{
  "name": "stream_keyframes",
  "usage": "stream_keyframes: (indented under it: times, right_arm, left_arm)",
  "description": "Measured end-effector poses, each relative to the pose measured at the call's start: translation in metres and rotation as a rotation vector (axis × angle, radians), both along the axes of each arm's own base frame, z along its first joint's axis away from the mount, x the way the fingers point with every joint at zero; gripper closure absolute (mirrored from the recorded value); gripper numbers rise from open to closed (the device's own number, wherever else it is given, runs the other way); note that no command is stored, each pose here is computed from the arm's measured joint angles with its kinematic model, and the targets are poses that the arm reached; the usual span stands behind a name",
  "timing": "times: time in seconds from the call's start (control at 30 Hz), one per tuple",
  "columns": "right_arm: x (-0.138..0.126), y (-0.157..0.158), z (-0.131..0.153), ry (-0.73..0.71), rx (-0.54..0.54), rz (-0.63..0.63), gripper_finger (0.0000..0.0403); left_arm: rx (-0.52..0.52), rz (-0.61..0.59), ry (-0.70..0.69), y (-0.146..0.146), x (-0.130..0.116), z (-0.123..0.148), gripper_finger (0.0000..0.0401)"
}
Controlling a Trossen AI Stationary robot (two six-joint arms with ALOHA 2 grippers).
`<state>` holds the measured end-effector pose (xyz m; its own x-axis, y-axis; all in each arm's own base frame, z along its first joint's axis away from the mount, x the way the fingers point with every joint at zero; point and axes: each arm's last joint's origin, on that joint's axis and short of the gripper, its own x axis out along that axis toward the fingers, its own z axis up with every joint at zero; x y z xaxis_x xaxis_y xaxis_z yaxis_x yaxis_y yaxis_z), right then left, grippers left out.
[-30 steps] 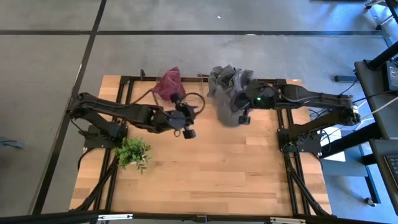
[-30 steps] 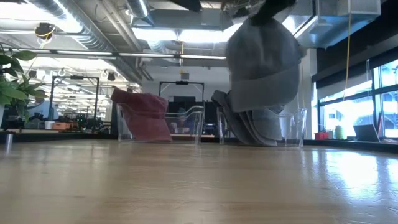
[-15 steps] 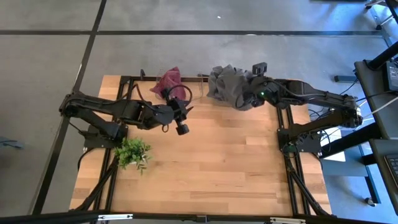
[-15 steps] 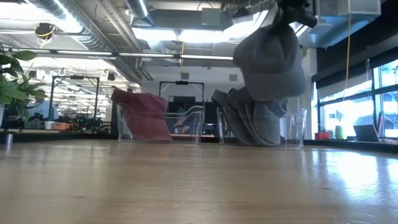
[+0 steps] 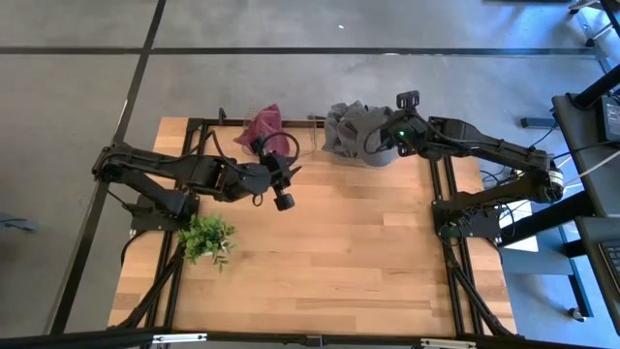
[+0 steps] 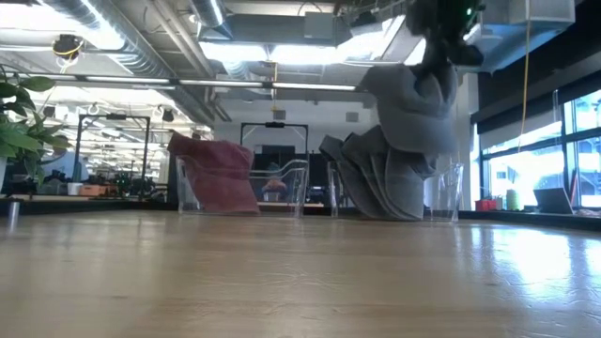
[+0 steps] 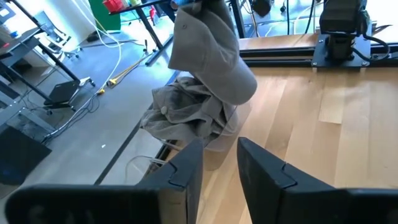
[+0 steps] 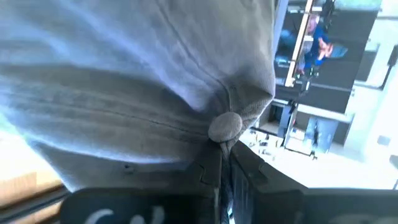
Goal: Pick & Place hat
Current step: Put the gray cap into the right transparent bin
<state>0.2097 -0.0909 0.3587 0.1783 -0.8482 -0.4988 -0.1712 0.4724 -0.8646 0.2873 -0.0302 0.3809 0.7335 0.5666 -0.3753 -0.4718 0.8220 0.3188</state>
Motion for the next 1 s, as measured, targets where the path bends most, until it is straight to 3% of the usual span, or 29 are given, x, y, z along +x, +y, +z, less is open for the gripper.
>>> stream_keyframes:
  times: [0.13,0.5,0.67,0.87,1.0]
  right_arm:
    - [0.003,-0.012,-0.022,0.002,-0.024,-0.031,0.0392]
    - [0.011,-0.043,-0.054,0.123,-0.282,-0.034,0.0391]
    - [0.005,-0.049,-0.068,0.203,-0.264,-0.028,0.0391]
    - [-0.002,-0.053,-0.089,0.357,-0.222,0.080,0.0391]
    - [-0.009,-0.061,-0.091,0.433,-0.234,0.030,0.0391]
  left_arm:
    - [0.000,0.000,0.000,0.000,0.000,0.000,0.0310]
    - [-0.027,-0.043,0.004,-0.001,0.001,-0.001,0.0308]
    - [-0.054,-0.071,0.001,-0.003,0.001,-0.001,0.0310]
    - [-0.056,-0.077,0.000,-0.005,0.001,-0.001,0.0307]
    - [-0.057,-0.077,-0.001,-0.005,0.001,-0.001,0.0310]
